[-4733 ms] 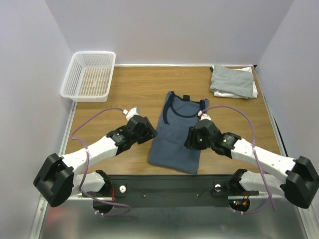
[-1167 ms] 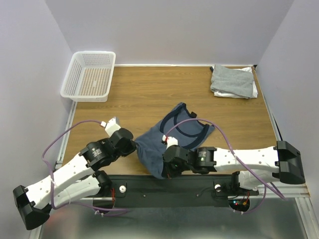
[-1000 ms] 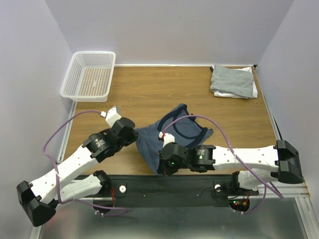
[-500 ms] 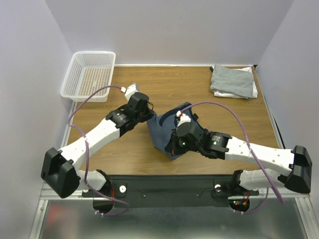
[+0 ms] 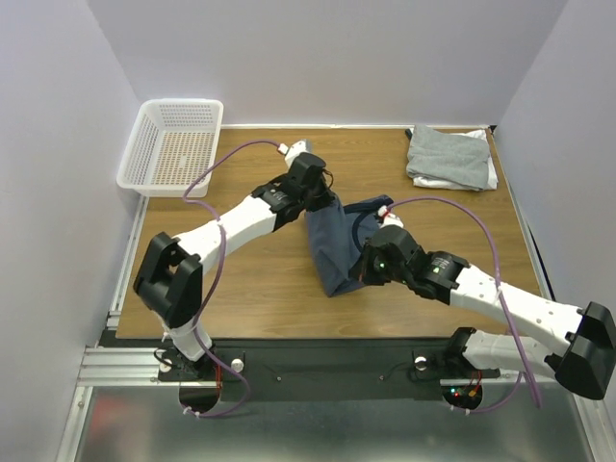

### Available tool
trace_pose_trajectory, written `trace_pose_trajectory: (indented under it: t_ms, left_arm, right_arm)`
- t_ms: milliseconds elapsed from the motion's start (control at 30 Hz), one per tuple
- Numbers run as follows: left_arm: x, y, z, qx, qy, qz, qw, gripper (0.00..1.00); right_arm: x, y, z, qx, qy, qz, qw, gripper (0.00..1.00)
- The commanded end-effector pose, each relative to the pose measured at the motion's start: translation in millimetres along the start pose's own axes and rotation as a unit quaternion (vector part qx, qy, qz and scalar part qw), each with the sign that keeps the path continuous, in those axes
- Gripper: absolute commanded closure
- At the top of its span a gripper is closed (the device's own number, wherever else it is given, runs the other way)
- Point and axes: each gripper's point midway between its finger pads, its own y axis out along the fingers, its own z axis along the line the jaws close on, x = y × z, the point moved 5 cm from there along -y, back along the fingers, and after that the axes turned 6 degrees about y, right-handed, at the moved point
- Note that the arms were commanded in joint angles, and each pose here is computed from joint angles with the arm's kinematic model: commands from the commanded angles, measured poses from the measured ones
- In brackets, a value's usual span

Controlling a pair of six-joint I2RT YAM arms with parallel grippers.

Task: Fold and stack the tank tops
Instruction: Fold the tank top

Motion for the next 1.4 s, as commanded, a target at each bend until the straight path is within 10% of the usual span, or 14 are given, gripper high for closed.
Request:
trace_pose_trajectory:
  t_ms: [0, 933, 1367]
  left_arm:
    - [21, 3, -37, -0.054, -0.002, -0.032, 0.998, 1.00]
    - [45, -119, 209, 0.166, -0.097, -0.149, 0.970, 1.00]
    - [111, -129, 180, 0.110, -0.095, -0.196, 0.970, 1.00]
  right_arm:
    - [7, -5, -7, 0.008, 0.006, -0.005, 1.000, 1.00]
    - [-92, 58, 174, 0.170, -0.120, 0.166, 0.964, 1.00]
    - [-62, 42, 207, 0.215, -0.116, 0.136, 0.960, 1.00]
